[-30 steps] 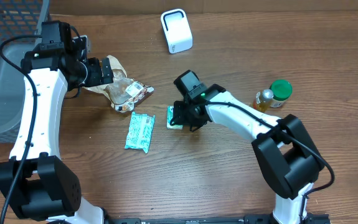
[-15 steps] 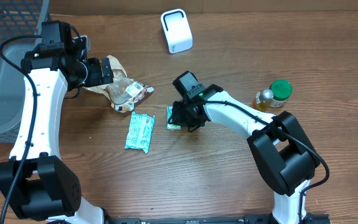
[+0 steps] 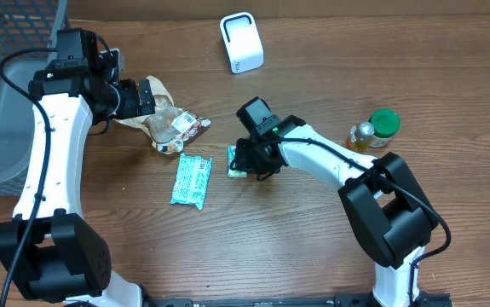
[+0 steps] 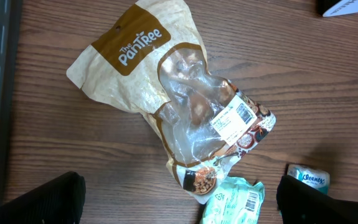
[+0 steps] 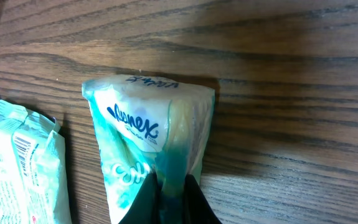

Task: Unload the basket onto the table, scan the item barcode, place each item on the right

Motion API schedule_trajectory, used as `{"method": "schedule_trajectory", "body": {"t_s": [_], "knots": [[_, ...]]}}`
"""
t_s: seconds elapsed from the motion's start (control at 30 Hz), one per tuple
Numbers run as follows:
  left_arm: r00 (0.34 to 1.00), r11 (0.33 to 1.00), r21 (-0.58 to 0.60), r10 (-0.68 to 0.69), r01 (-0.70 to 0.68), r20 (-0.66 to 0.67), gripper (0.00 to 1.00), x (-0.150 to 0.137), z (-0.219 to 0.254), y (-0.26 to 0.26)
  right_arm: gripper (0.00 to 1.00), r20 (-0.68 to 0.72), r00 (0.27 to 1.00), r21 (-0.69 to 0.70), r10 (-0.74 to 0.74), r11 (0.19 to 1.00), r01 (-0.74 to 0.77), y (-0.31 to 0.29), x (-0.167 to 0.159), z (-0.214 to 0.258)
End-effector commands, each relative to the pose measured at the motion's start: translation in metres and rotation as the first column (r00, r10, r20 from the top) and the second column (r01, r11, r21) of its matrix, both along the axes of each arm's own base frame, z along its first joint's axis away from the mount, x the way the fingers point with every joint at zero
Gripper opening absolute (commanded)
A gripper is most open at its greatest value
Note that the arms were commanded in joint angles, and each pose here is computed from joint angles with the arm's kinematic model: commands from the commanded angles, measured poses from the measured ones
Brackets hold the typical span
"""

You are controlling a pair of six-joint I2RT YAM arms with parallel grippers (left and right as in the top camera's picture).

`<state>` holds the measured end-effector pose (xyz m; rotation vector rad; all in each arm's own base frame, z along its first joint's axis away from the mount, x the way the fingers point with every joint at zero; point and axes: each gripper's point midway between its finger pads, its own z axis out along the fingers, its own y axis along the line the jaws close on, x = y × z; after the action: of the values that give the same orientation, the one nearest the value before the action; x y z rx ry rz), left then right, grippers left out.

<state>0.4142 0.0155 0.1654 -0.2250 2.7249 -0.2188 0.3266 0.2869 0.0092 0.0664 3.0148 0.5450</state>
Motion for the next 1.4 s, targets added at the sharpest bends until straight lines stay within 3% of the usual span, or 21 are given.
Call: {"method": "schedule_trajectory", "body": {"t_s": [0.0,1.37], "knots": [[0.999,0.999,0.003,-0.038,0.038,0.014,1.0,0.0011,0.0028,-0.0045,0.04,-0.032,0.999,-0.042,-0.008,0.999,0.006,-0.0051,-0.0048,-0.0196],[0.999,0.999,0.003,-0.045,0.045,0.014,0.99,0.0012,0.0028,-0.0073,0.04,-0.02,1.0,-0.04,0.014,0.999,-0.015,-0.0043,-0.0038,-0.0193]]}}
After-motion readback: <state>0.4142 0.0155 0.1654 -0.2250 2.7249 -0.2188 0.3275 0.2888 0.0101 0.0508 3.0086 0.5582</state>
